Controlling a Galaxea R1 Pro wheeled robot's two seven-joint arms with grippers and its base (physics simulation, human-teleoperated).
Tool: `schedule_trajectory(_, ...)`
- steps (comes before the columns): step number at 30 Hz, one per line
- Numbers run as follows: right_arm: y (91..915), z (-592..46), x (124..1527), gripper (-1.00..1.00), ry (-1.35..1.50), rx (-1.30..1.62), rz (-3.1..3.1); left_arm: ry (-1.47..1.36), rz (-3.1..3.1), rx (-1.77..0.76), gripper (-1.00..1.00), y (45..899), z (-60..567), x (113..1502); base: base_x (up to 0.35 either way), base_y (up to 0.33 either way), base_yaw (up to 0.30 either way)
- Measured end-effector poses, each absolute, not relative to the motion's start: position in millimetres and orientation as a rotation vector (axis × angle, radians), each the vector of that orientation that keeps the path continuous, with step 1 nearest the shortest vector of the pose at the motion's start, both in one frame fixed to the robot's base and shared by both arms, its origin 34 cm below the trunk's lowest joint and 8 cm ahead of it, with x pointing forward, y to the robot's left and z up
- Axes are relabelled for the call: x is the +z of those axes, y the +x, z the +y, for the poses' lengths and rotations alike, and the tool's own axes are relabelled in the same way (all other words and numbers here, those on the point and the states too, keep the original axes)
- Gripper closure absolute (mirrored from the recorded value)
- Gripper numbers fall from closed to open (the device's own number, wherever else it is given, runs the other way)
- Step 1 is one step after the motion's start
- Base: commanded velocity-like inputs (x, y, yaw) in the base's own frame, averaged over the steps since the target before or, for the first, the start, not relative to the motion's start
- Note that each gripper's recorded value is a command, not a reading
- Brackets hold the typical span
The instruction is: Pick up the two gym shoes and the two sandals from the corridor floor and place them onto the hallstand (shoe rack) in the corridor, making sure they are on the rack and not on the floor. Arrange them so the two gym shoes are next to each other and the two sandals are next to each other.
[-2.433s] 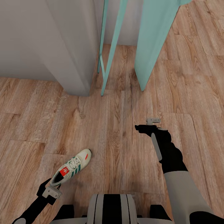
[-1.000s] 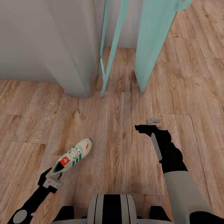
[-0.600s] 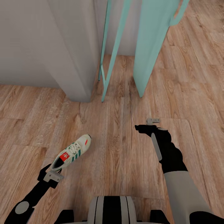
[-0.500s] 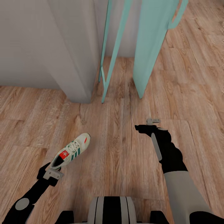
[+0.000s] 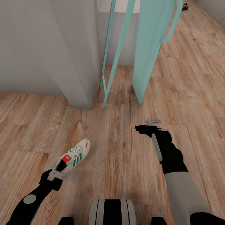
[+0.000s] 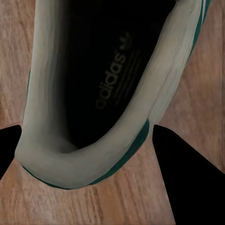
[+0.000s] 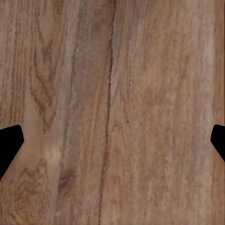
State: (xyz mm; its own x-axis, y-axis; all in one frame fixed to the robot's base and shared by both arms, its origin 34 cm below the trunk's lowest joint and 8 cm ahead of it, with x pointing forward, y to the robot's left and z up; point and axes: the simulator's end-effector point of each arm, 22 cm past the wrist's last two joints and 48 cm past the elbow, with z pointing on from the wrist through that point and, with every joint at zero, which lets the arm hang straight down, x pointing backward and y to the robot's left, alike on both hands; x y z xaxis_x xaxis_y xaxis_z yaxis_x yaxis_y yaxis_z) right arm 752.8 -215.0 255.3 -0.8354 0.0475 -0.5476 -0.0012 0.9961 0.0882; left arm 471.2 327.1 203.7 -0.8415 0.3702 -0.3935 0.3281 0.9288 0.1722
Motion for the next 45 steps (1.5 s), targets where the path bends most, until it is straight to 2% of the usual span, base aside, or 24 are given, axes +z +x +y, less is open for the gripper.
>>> schedule_trajectory(7, 759.7, -216.6, 275.4, -1.00, 0.031, 0.110, 2.528, 0.468, 2.677, 0.069, 1.00, 477.7, 291.4, 209.1, 0.000, 0.000, 0.000)
schedule_trajectory(14, 765.1, -220.8, 295.6, -1.00, 0.032, 0.103, 2.499, 0.454, 2.663, -0.009, 1.00, 542.0, 237.2, 229.8, 0.000, 0.000, 0.000)
schedule_trajectory(17, 766.7, -222.1, 303.3, -1.00, 0.037, 0.103, 2.489, 0.425, 2.676, -0.037, 1.00, 542.9, 220.9, 234.6, 0.000, 0.000, 0.000)
schedule_trajectory(23, 770.2, -223.8, 319.9, -1.00, 0.042, 0.102, 2.472, 0.407, 2.795, -0.027, 1.00, 509.1, 223.3, 231.8, 0.000, 0.000, 0.000)
schedule_trajectory(29, 774.2, -224.3, 337.4, -1.00, 0.042, 0.101, 2.449, 0.360, 2.746, -0.076, 1.00, 556.0, 196.4, 260.6, 0.000, 0.000, -0.008)
schedule_trajectory(36, 770.7, -223.5, 351.3, -1.00, 0.040, 0.104, 2.468, 0.327, 2.712, -0.101, 1.00, 578.0, 178.7, 283.9, 0.000, 0.000, -0.203)
schedule_trajectory(45, 771.6, -223.3, 373.8, -1.00, 0.037, 0.104, 2.456, 0.312, 2.730, -0.107, 1.00, 557.7, 180.2, 288.6, 0.000, 0.000, -0.279)
